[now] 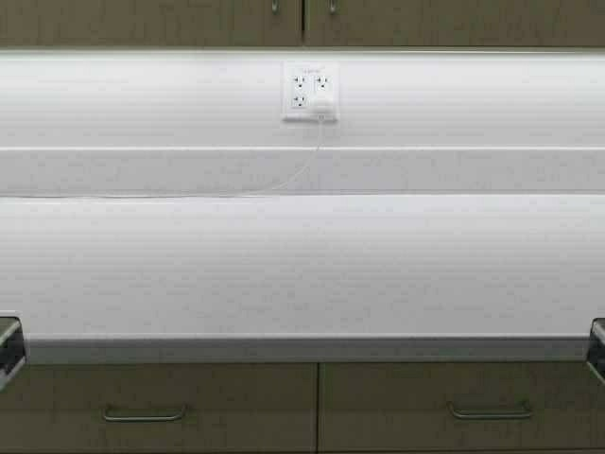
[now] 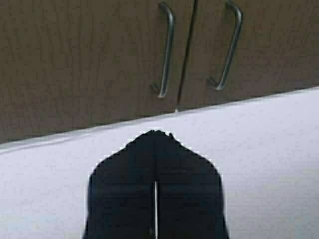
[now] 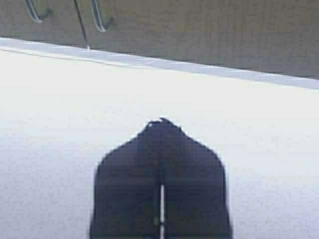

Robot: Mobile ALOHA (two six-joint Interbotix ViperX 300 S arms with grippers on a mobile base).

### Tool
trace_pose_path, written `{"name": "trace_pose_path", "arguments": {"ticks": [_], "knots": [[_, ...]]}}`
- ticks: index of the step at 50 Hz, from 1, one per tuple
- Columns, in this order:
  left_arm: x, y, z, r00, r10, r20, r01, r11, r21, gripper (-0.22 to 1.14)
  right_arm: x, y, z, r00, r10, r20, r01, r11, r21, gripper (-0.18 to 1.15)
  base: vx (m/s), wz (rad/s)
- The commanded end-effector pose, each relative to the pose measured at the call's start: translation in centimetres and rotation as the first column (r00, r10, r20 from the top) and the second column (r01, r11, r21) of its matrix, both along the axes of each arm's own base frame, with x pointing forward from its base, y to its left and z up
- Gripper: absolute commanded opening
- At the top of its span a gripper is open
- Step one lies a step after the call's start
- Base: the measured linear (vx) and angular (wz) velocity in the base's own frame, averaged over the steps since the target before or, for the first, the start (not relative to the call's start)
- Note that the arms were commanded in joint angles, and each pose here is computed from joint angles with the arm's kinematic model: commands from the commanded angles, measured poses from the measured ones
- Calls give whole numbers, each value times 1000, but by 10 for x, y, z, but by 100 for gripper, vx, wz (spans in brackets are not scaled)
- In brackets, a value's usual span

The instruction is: Open the cabinet, put the pot inside, then close it

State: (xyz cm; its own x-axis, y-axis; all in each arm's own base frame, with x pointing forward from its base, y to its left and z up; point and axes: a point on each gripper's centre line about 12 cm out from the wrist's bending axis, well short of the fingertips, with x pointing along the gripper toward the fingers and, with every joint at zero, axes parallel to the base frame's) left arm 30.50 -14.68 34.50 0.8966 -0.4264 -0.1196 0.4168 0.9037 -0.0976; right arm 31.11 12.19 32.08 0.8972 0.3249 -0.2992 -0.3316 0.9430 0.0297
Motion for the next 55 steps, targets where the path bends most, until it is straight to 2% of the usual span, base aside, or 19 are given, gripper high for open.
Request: {"name": "trace_pose_path", "arguments": {"ticks": [1, 22, 55], "knots": [[-2, 0, 5, 1000, -3, 20, 3, 1000, 4, 3, -4, 0, 16, 999, 7, 45, -8, 1000, 17, 6, 1, -1], [5, -3, -15, 999, -2, -33, 3, 1000, 23, 3, -6, -2, 15, 1000, -4, 29, 4, 1000, 8, 6, 0, 0], [4, -2, -19, 999, 1, -44, 0, 1000, 18, 3, -8, -4, 13, 1000, -8, 22, 8, 1000, 0, 6, 0, 0]]}}
